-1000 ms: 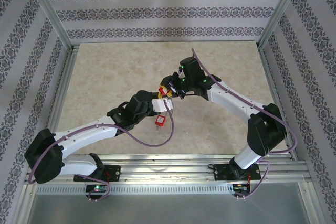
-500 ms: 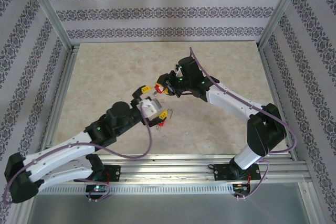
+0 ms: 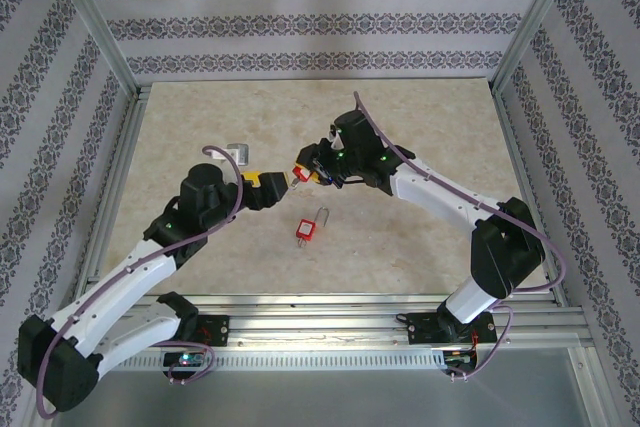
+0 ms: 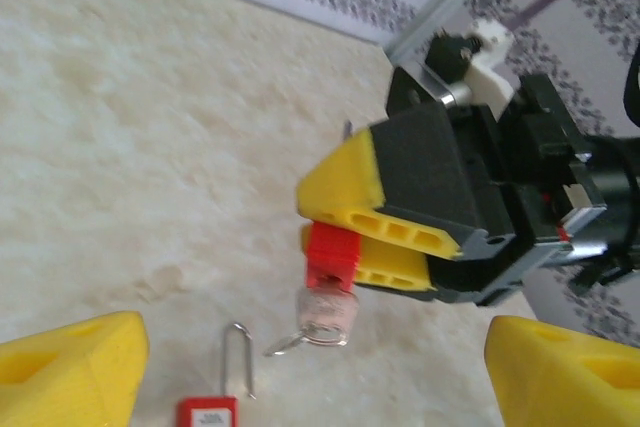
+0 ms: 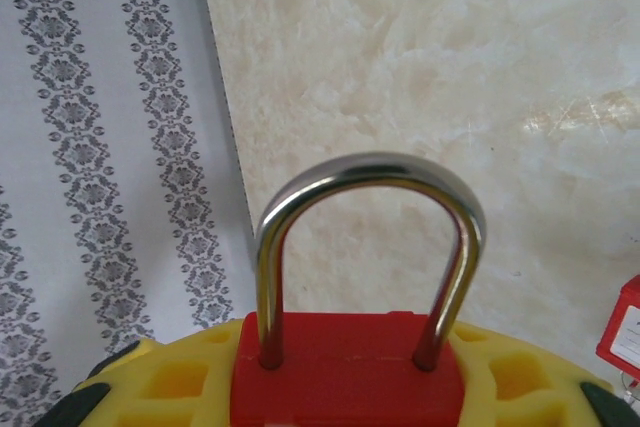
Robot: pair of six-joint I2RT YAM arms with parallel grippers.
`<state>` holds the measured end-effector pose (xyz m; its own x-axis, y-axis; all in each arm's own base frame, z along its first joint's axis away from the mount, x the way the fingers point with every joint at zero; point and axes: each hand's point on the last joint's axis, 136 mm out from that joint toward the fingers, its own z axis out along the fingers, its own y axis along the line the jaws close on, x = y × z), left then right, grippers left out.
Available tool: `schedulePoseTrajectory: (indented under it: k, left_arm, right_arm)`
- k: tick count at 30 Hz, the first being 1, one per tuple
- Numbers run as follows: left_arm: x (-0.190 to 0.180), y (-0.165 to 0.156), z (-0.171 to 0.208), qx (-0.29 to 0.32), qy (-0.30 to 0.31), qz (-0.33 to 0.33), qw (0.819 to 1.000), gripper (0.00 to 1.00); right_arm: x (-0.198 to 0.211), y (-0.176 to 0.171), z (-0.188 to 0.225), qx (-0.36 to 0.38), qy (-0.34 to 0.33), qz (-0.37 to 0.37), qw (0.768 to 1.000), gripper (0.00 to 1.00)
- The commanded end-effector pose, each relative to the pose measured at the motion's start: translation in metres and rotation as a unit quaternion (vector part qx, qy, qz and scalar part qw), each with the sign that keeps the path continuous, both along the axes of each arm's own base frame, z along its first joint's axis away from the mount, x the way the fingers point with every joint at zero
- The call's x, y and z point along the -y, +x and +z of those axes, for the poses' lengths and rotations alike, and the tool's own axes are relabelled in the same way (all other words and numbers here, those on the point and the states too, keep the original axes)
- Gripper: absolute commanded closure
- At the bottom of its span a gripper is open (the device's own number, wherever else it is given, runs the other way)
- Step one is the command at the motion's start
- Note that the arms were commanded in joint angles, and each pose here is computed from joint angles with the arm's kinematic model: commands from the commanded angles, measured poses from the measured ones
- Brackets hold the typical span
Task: Unlock with the key
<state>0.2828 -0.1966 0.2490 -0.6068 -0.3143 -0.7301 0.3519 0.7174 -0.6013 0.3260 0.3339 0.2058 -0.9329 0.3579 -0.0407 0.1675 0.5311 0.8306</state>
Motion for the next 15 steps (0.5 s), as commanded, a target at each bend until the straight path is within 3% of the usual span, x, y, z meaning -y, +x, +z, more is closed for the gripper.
schedulePoseTrajectory:
  k: [1, 8, 15]
  left_arm:
    - [0.021, -0.008, 0.019, -0.024, -0.060, -0.053, 0.997, 0.19]
    - [0.036, -0.004, 0.006, -0.023, -0.076, -0.089, 0.993, 0.25]
    - [0.037, -0.001, -0.013, -0.030, -0.042, -0.091, 0.995, 0.26]
  right_arm:
    - [-0.001, 0.001, 0.024, 0.040, -0.006, 0.004, 0.999, 0.98]
    - [-0.007, -0.003, 0.024, 0.035, -0.011, 0.012, 0.999, 0.97]
    - [-0.017, -0.006, 0.030, 0.036, -0.001, 0.023, 0.999, 0.96]
